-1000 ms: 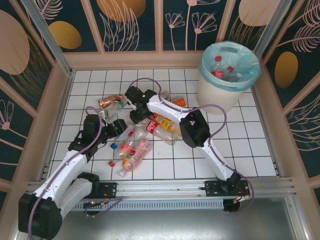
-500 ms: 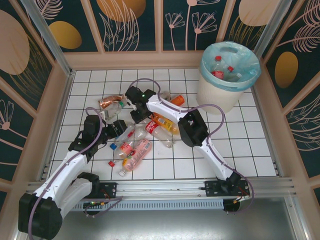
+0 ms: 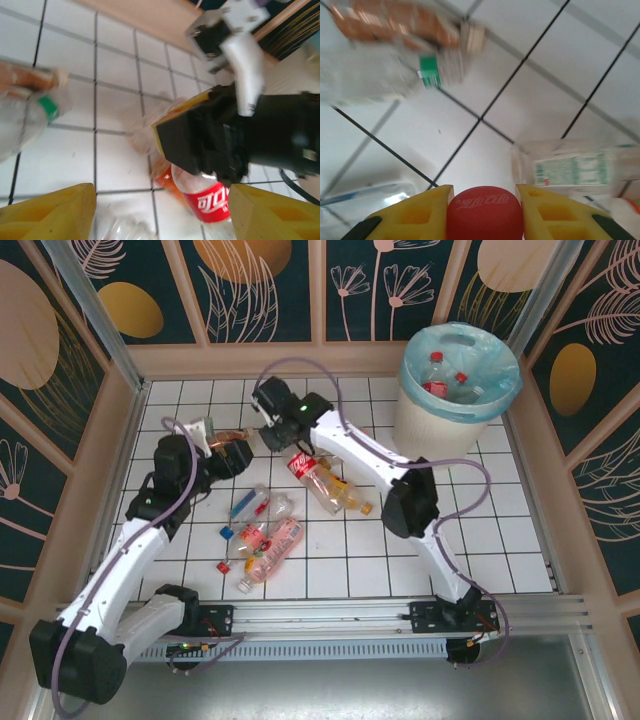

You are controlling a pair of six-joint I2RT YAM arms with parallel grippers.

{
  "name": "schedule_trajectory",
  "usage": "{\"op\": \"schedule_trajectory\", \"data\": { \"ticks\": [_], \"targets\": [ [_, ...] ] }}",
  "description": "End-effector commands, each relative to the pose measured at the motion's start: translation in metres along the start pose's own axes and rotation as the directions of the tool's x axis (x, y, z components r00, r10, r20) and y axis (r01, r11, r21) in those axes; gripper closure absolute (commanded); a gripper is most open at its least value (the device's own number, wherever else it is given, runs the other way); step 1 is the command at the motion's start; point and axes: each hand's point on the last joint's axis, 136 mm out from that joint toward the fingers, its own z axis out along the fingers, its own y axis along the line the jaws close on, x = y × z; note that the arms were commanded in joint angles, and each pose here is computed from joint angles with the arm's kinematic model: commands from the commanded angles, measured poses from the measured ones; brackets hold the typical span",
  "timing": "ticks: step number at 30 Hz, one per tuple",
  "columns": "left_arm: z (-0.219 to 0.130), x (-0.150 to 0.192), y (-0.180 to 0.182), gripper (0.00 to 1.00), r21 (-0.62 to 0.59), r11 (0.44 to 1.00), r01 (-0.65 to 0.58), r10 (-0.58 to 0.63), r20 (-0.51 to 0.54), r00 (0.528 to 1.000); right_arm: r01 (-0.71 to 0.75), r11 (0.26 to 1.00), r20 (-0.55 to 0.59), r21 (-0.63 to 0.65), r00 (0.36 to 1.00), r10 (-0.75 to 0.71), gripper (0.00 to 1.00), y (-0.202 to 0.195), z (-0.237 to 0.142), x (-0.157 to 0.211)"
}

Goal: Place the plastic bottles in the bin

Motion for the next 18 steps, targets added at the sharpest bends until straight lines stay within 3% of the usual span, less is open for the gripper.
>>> {"op": "schedule_trajectory", "data": {
  "ticks": [1, 3, 5, 6, 12, 18],
  "targets": [
    [-0.005, -0.052, -0.051, 0.31, 0.154, 0.982, -0.112, 0.094, 0.123, 0.988, -0.038, 0.998, 0.252, 0.042, 0.967, 0.026, 0.74, -0.024, -0.094, -0.064],
    [-0.006, -0.079, -0.072, 0.33, 0.196, 0.970, -0.144, 0.107, 0.189, 0.976, -0.070, 0.993, 0.326, 0.097, 0.945, 0.035, 0.78, -0.044, -0.126, -0.078],
    [-0.004, -0.101, -0.089, 0.34, 0.225, 0.960, -0.167, 0.113, 0.237, 0.965, -0.128, 0.977, 0.401, 0.173, 0.915, 0.048, 0.97, -0.071, -0.155, -0.090],
    [-0.001, -0.108, -0.099, 0.34, 0.243, 0.953, -0.182, 0.120, 0.248, 0.961, -0.171, 0.962, 0.442, 0.212, 0.895, 0.062, 1.00, -0.088, -0.171, -0.095],
    [0.019, -0.124, -0.179, 0.35, 0.352, 0.896, -0.271, 0.170, 0.292, 0.941, -0.372, 0.877, 0.662, 0.304, 0.745, 0.086, 1.00, -0.170, -0.269, -0.117],
    [0.043, -0.099, -0.244, 0.36, 0.463, 0.831, -0.310, 0.214, 0.249, 0.945, -0.595, 0.705, 0.844, 0.386, 0.536, -0.010, 1.00, -0.244, -0.373, -0.106]
  ]
}}
